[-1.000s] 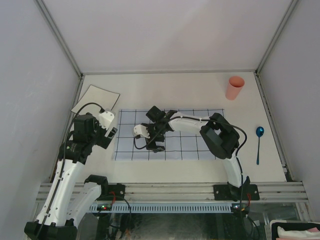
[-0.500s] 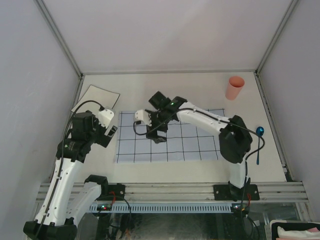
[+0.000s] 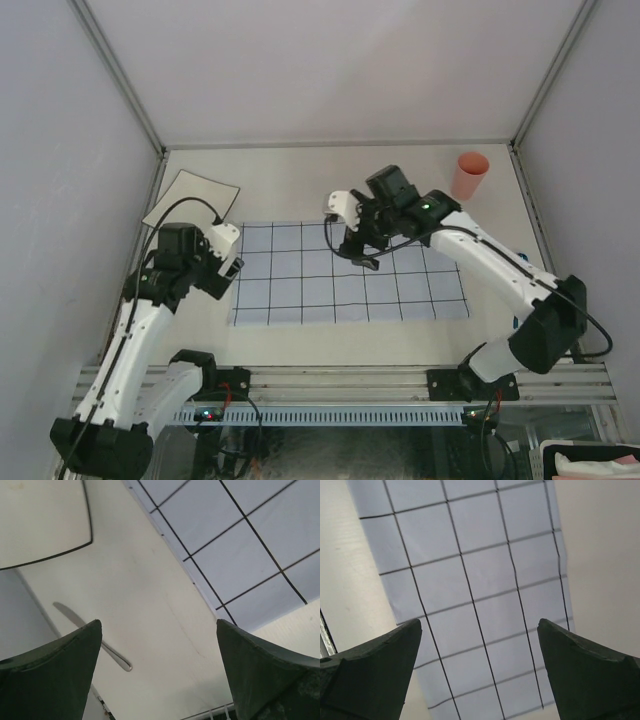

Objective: Set the dinner table for one person
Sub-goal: Flatten out the napkin at the center of the board.

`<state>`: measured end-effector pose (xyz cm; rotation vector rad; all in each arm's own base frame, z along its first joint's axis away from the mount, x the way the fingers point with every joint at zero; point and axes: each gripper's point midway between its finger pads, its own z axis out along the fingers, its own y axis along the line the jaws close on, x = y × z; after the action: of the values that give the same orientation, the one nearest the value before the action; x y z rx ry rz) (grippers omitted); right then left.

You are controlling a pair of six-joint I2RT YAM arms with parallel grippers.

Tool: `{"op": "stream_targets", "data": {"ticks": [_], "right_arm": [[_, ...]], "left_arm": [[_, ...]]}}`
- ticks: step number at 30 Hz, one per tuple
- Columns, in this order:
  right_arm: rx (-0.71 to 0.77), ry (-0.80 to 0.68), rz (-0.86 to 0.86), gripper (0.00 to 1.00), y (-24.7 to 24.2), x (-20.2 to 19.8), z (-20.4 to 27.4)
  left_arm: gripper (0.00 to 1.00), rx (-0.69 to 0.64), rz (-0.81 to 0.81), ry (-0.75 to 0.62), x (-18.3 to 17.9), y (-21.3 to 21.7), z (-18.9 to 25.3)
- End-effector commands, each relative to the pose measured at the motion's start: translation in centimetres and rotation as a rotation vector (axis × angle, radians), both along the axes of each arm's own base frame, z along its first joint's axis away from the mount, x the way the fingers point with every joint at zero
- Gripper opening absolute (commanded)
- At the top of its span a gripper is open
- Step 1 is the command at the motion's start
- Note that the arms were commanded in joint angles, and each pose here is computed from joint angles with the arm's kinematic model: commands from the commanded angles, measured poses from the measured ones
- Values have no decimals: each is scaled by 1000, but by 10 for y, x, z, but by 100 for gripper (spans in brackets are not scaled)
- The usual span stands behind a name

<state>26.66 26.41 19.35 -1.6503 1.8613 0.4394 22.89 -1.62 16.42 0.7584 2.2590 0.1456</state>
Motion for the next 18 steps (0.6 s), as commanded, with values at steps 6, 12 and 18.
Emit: {"op": "stream_targets", "data": {"ticks": [6,12,18], "right_arm": [[178,-204,-404,100,-121,7,94],[209,-241,-584,100,-178,-7,106],[224,-256,-664,100,-209,-28,107]], "left_arm": [[100,-34,-474,178,18,-79,-36],[100,127,-700,352,29,-132,-79],[100,88,-784,416,43,-172,-94]]}}
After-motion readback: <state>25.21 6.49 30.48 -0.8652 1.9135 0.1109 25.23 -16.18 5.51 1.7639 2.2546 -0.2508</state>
